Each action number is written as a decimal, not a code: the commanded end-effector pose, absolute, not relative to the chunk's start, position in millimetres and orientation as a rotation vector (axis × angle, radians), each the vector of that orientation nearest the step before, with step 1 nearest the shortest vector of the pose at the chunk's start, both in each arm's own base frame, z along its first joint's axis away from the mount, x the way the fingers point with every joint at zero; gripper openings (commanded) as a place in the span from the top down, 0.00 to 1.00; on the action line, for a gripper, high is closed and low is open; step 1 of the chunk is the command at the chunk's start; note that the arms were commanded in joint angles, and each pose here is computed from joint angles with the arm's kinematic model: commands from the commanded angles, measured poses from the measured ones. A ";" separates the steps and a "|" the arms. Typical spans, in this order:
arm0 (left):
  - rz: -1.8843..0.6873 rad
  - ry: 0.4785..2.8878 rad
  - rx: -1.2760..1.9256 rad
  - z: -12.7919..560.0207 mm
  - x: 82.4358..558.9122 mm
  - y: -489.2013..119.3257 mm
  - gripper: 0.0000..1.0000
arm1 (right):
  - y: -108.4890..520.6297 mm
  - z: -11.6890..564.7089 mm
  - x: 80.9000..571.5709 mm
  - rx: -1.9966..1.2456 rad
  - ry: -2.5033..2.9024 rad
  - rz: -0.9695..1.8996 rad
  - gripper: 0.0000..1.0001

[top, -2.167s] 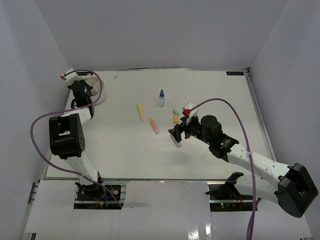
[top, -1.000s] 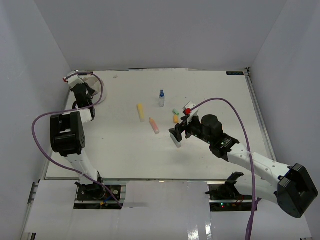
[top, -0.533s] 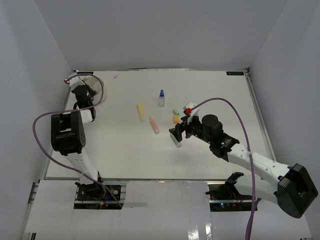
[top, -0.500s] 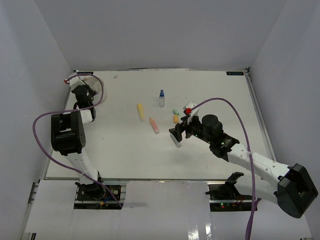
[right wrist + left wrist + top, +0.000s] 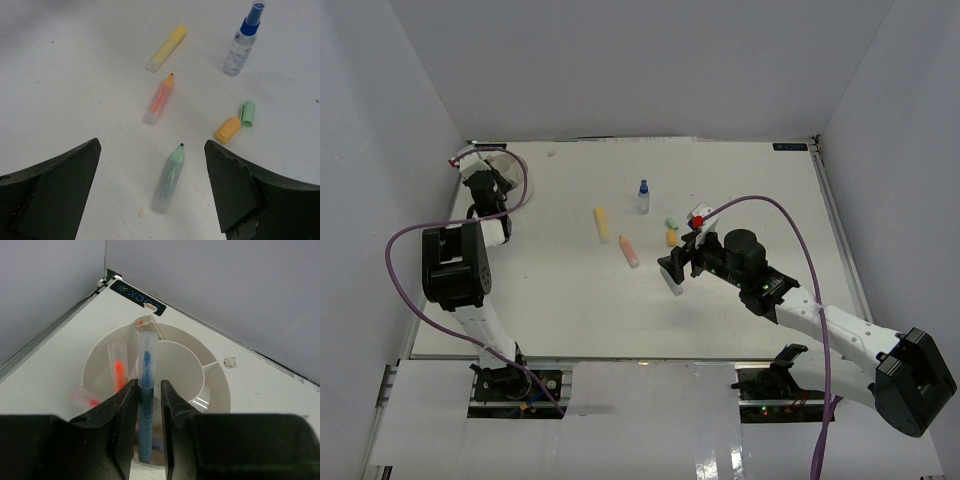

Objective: Sort the stationery into containers
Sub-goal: Place the pen in the storage box.

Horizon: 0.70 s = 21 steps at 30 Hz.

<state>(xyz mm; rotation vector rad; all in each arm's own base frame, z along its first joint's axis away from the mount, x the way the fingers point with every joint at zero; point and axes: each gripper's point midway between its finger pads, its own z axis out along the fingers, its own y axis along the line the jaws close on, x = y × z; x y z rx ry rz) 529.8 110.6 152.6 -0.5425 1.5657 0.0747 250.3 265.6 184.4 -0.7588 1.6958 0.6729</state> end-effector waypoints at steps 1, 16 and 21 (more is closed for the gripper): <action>0.076 1.535 -0.523 168.8 525.0 112.2 0.65 | 267.2 199.9 251.9 -0.739 1.629 0.693 0.09; 0.077 1.529 -0.499 181.8 515.7 109.2 0.65 | 266.2 201.8 251.6 -0.736 1.624 0.696 0.09; 0.070 1.523 -0.482 188.4 514.7 106.3 0.66 | 266.5 202.3 251.0 -0.737 1.622 0.700 0.09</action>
